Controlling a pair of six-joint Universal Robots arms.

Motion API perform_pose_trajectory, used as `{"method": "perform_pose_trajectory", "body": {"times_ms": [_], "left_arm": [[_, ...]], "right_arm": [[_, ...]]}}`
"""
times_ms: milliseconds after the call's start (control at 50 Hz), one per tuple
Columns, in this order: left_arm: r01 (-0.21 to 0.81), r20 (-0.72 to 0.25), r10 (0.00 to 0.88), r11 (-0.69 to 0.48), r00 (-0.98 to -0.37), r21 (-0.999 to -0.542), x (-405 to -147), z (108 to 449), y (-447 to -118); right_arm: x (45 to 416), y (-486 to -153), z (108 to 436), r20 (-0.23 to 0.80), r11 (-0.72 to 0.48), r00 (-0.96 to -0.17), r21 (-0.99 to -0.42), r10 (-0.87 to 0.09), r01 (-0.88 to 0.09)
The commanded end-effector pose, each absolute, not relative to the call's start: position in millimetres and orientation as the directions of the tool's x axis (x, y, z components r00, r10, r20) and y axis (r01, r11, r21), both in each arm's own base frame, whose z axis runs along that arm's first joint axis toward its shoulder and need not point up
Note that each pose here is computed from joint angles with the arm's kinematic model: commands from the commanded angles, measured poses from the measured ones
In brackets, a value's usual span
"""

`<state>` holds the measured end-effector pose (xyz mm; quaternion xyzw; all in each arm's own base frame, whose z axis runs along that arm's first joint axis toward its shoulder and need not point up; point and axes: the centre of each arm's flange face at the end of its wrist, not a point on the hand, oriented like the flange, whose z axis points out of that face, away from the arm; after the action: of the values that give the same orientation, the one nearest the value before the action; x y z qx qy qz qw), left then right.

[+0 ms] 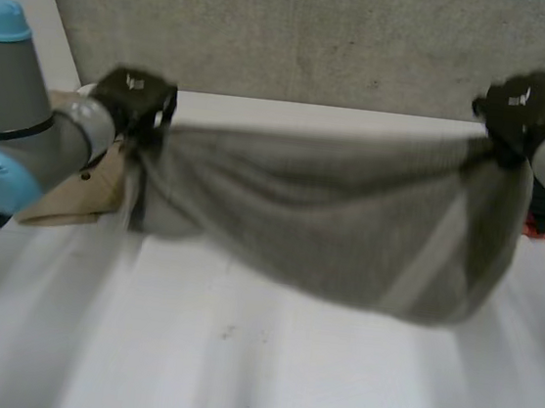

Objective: Fold the laundry.

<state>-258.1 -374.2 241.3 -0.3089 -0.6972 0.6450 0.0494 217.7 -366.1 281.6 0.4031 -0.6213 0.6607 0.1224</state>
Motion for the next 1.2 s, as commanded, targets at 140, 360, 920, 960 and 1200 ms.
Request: {"method": "perform_pose_trajectory", "body": {"times_ms": [140,360,920,960,1200], "left_arm": [[0.108,-0.318,0.218,-0.646,-0.923,-0.756,-275.9,371.4,-390.9],[0.227,-0.351,0.322,-0.366,-0.879,-0.903,-266.3,251.3,-365.1],[0.580,-0.549,0.463,-0.088,-0.696,-0.810,-233.4,197.4,-248.7],[0.582,-0.544,0.471,-0.076,-0.695,-0.809,-230.0,200.6,-239.6],[0.575,-0.546,0.449,-0.085,-0.707,-0.814,-226.2,207.7,-244.5]], "right_arm": [[244.0,-376.8,407.1,0.486,-0.699,-0.869,-0.590,0.091,-0.403],[240.2,-344.3,269.3,0.568,-0.364,-0.782,-0.806,-0.256,-0.466],[214.3,-247.1,171.5,0.416,0.152,-0.611,-0.731,-0.673,-0.666],[205.8,-245.5,179.4,0.390,0.195,-0.618,-0.718,-0.682,-0.668],[146.7,-294.0,206.0,0.246,0.285,-0.841,-0.864,-0.483,-0.416]]}}
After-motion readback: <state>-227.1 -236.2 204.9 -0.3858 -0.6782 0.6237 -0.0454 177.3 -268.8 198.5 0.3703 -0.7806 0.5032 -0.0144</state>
